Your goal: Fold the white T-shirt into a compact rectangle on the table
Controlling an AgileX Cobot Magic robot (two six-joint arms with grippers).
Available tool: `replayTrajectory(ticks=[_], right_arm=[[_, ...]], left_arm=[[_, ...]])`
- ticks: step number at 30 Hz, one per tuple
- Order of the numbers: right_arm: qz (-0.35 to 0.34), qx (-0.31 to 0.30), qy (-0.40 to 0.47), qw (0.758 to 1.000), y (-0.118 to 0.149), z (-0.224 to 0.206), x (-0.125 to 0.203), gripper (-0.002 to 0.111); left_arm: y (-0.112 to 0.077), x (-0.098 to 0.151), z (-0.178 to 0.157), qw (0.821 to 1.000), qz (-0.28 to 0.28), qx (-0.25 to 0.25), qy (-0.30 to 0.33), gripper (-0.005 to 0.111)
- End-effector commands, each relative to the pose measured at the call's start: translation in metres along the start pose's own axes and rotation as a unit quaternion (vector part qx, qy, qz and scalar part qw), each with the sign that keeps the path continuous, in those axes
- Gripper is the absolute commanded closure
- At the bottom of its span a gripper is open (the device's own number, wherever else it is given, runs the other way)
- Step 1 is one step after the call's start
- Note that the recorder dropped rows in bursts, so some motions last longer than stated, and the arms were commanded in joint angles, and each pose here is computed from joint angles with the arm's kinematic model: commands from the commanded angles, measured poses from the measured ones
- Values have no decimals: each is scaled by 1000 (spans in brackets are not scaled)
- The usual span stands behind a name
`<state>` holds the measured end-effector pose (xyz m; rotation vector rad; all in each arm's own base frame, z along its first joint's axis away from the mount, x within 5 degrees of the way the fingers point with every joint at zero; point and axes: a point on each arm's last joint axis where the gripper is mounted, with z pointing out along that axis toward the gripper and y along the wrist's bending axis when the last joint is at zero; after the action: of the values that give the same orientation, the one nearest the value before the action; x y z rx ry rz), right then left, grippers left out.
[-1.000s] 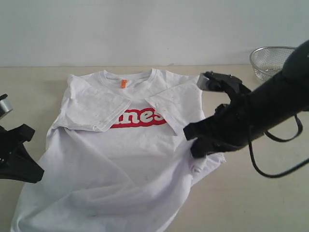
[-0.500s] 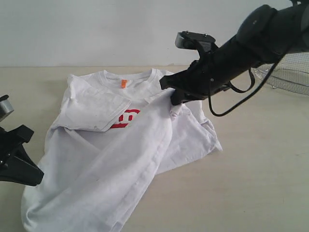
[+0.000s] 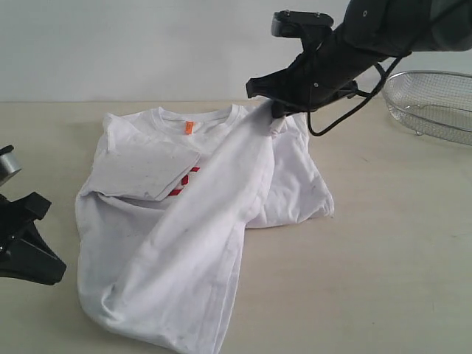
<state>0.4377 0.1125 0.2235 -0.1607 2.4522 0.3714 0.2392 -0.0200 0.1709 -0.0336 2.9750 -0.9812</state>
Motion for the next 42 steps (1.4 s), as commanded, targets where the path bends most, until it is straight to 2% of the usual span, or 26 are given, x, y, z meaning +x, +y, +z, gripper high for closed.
replayTrajectory(ticks=[1,5,13,34,36,39,42], right_arm=[[28,20,-8,999,-22,13,-4,109],[46,30,-9,998,-40,29,-4,109],[55,40,-33,997,-55,56,-14,109],[62,59,-100,991,-68,50,-28,107],[59,59,-98,992,-68,50,-28,100],[47,59,-91,993,-68,50,-27,77],[44,60,-95,993,-68,50,-28,39]], left_arm=[[-3,0,-2,1000,12,3,2,102],[-3,0,-2,1000,16,3,1,102],[-3,0,-2,1000,19,2,0,102],[-3,-1,-2,1000,27,0,-3,102],[-3,-1,-2,1000,27,0,-3,102],[-3,-1,-2,1000,27,0,-3,102],[-3,-1,-2,1000,27,0,-3,102]])
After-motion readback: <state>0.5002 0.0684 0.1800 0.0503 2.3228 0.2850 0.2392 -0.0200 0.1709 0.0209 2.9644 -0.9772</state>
